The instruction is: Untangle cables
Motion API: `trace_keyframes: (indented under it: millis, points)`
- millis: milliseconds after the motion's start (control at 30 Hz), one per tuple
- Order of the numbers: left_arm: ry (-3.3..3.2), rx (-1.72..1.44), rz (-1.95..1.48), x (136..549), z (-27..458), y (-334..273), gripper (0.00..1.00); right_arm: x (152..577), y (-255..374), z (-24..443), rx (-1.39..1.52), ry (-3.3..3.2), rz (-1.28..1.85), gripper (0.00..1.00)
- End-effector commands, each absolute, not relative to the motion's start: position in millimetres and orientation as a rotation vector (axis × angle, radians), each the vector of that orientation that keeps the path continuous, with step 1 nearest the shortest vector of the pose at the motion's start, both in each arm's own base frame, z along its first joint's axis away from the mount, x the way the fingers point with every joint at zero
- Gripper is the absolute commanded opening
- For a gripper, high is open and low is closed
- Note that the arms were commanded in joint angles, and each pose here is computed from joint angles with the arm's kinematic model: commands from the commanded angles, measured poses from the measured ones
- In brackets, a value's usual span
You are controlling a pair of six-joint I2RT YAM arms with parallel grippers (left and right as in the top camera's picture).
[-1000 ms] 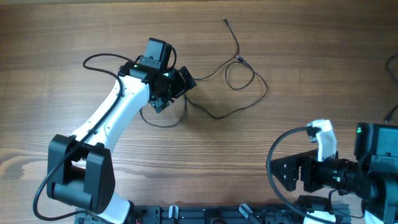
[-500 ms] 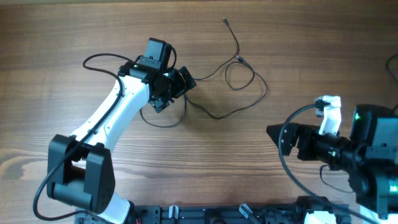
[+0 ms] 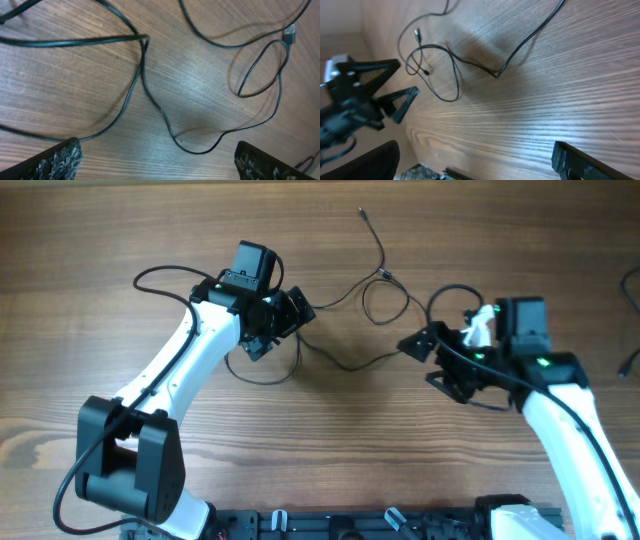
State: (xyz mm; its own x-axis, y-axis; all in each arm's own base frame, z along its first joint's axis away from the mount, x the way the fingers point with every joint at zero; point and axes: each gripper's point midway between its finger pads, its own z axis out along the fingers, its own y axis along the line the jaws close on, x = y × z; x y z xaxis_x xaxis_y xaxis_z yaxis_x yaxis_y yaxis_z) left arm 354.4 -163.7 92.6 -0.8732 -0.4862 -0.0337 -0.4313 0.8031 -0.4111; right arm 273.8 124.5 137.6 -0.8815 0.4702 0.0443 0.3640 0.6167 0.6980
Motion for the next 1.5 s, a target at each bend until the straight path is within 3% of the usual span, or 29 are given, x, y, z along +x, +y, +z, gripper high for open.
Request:
trace_keyframes:
  millis: [0, 100, 267, 367, 633, 800, 967, 1167, 1367, 1467]
  points:
    - [2.862, -0.713, -0.580, 353, 88, -163, 1.00, 277, 143, 112, 0.831, 2.773, 1.134, 0.99]
    - [2.856, -0.738, -0.591, 354, 89, -164, 1.00, 272, 163, 100, 0.778, 2.841, 1.124, 0.91]
    - [2.831, -0.553, -0.570, 355, 110, -139, 1.00, 252, 195, 94, 0.637, 2.914, 1.014, 0.95]
    - [2.745, -0.516, -0.567, 350, 148, -110, 1.00, 242, 216, 96, 0.509, 2.930, 1.024, 0.95]
    - [2.493, -0.345, -0.432, 285, 252, -76, 1.00, 233, 227, 94, 0.445, 2.938, 0.973, 0.95]
    - [2.320, -0.303, -0.444, 234, 300, -64, 1.00, 230, 227, 131, 0.291, 2.817, 1.022, 0.95]
    - [2.271, -0.296, -0.456, 212, 311, -58, 1.00, 226, 208, 168, 0.284, 2.674, 0.985, 0.99]
    - [2.323, -0.305, -0.440, 205, 301, -57, 0.98, 201, 166, 175, 0.434, 2.660, 0.819, 1.00]
    - [2.323, -0.305, -0.440, 205, 301, -57, 1.00, 200, 145, 193, 0.456, 2.544, 0.768, 1.00]
    - [2.323, -0.305, -0.440, 205, 301, -57, 1.00, 202, 137, 180, 0.569, 2.542, 0.725, 1.00]
